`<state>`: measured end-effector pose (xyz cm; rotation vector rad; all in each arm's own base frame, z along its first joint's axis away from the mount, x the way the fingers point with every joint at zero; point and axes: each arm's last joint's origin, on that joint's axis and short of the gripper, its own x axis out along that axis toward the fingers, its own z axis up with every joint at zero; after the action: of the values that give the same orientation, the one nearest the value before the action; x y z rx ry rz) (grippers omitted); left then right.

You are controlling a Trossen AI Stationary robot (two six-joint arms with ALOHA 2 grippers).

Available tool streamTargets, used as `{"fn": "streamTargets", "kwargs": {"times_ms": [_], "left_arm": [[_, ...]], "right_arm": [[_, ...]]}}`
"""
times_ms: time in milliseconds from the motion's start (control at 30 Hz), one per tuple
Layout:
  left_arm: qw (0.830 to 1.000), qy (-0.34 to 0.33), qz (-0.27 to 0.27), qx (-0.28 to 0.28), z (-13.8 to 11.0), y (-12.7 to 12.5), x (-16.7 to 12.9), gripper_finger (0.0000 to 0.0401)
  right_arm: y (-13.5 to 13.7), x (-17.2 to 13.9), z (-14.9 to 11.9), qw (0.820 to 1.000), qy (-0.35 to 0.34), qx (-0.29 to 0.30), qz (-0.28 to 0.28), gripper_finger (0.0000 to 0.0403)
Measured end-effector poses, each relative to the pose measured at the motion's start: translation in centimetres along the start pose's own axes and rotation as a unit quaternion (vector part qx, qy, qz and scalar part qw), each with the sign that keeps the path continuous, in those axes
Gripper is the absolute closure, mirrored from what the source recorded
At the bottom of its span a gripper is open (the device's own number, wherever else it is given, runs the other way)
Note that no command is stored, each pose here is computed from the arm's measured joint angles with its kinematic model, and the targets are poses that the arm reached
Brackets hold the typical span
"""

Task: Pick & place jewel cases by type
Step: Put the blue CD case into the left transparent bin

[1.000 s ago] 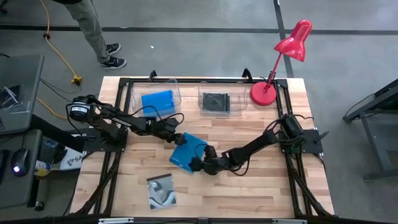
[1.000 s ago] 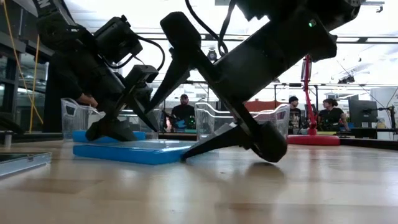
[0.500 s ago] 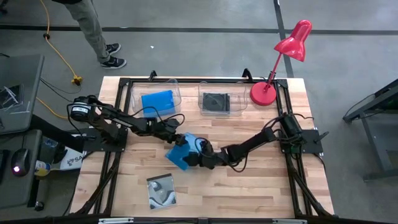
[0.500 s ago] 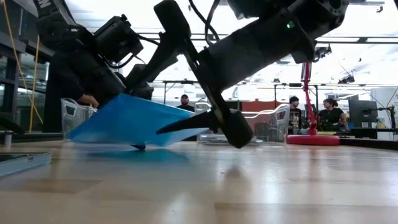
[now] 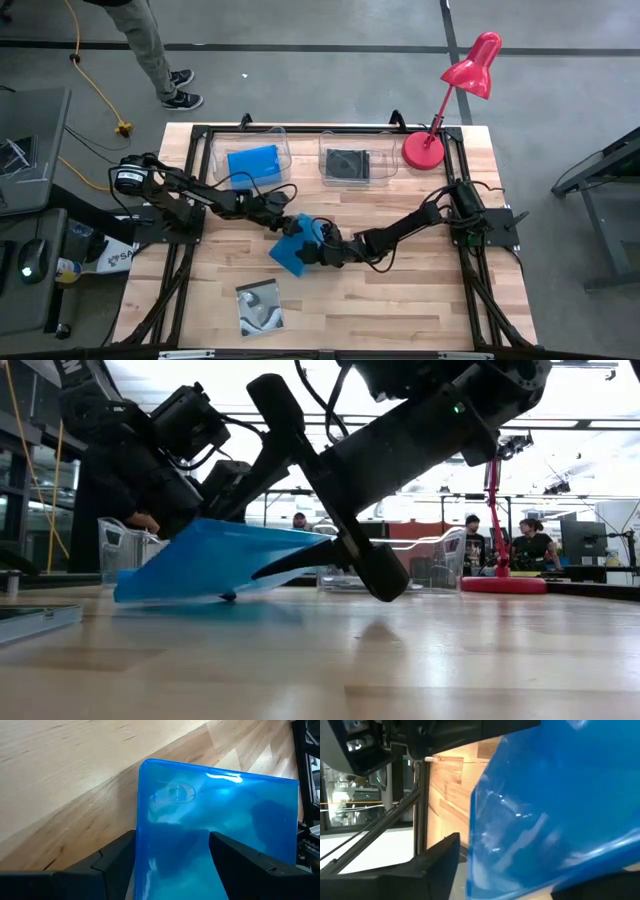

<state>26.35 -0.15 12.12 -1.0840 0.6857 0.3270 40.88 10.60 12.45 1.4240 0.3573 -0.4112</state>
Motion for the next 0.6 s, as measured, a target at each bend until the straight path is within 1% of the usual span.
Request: {"fn": "streamTargets", "kwargs": {"times_ms": [233, 367, 600], "left_arm": [[1.0, -0.001, 0.0, 0.0, 0.0, 0.0, 0.0, 0.0153], [1.0, -0.003, 0.001, 0.002, 0.0, 0.0, 0.0, 0.0153], [1.0, -0.001, -0.001, 0.028, 0.0, 0.0, 0.0, 0.0153]], "right_arm": [[-0.1, 0.0, -0.1, 1.0, 0.021, -0.008, -0.004, 0.0222], [-0.1, -0.1, -0.4, 0.999, 0.04, -0.014, -0.008, 0.0252], [-0.1, -0.4, -1.4, 0.998, 0.052, -0.027, -0.006, 0.0299]]}}
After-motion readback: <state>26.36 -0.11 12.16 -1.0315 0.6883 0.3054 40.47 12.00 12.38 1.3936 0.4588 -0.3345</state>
